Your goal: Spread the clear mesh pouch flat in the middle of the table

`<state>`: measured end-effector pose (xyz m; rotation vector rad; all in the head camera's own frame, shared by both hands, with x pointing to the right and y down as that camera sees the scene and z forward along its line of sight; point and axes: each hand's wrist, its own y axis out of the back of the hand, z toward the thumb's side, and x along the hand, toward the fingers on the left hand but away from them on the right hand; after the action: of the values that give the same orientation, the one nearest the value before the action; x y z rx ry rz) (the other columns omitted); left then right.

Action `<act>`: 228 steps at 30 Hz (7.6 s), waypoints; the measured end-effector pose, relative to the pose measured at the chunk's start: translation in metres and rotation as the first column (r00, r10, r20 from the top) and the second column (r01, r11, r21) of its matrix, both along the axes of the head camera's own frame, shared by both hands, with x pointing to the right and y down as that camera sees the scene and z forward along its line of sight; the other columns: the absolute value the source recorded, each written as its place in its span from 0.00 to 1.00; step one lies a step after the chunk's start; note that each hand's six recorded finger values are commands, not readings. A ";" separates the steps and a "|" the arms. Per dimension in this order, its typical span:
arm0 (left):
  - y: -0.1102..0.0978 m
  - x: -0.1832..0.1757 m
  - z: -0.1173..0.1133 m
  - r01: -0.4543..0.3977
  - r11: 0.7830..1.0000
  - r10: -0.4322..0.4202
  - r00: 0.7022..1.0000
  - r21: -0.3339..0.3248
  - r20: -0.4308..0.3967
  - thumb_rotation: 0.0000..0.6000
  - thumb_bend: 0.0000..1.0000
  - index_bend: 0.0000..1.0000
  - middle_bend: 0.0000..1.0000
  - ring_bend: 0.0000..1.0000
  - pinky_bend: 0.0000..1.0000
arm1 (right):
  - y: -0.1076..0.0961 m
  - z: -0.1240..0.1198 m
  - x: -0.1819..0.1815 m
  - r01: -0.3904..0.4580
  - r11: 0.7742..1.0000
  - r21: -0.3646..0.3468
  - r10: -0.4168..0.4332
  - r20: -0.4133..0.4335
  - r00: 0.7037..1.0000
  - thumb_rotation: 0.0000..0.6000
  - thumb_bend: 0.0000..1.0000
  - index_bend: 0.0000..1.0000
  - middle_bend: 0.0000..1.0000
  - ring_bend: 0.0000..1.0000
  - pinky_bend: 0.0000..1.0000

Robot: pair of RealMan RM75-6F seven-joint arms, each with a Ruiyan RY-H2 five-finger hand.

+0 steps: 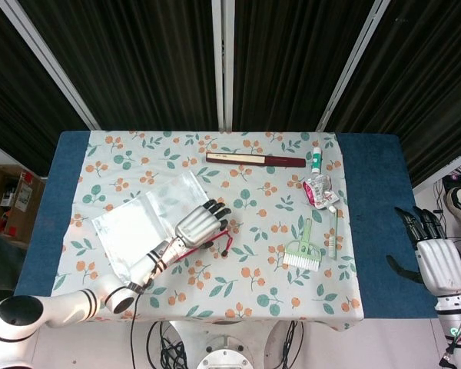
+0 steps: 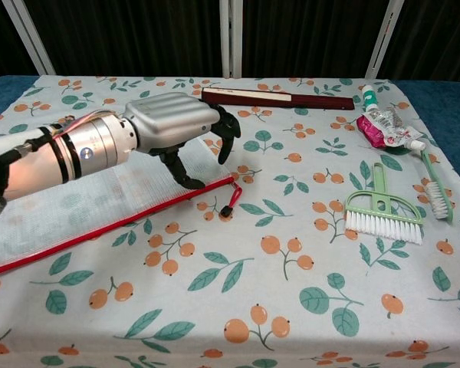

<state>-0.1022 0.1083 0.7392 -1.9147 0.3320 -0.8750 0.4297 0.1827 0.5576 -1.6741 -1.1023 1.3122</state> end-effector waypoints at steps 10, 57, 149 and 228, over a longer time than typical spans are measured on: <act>0.005 0.032 0.016 -0.062 0.998 0.062 0.997 0.014 -0.034 1.00 0.17 0.46 0.19 0.14 0.19 | 0.000 -0.003 0.002 -0.012 1.000 0.003 0.012 -0.012 1.000 1.00 0.18 0.00 0.13 0.00 0.03; 0.013 0.058 0.031 -0.136 0.988 0.129 0.987 0.072 0.096 1.00 0.17 0.51 0.19 0.14 0.19 | 0.003 -0.003 0.010 -0.031 1.000 0.002 0.031 -0.007 0.999 1.00 0.18 0.00 0.13 0.00 0.03; 0.052 -0.088 -0.153 0.612 0.730 -0.525 0.787 0.304 -0.324 1.00 0.37 0.72 0.76 0.68 0.64 | -0.144 0.054 -0.396 0.713 0.701 -0.031 -0.654 0.372 0.659 1.00 0.23 0.30 0.16 0.00 0.01; 0.062 -0.133 -0.145 0.723 0.652 -0.655 0.689 0.231 -0.311 1.00 0.37 0.73 0.75 0.68 0.64 | -0.152 0.078 -0.437 0.620 0.783 -0.040 -0.462 0.630 0.624 1.00 0.40 0.95 0.44 0.12 0.09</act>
<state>-0.2349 0.1703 0.5942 -1.5335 1.3345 -1.0202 -0.0074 0.0303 0.6358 -2.4740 -0.6285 0.5341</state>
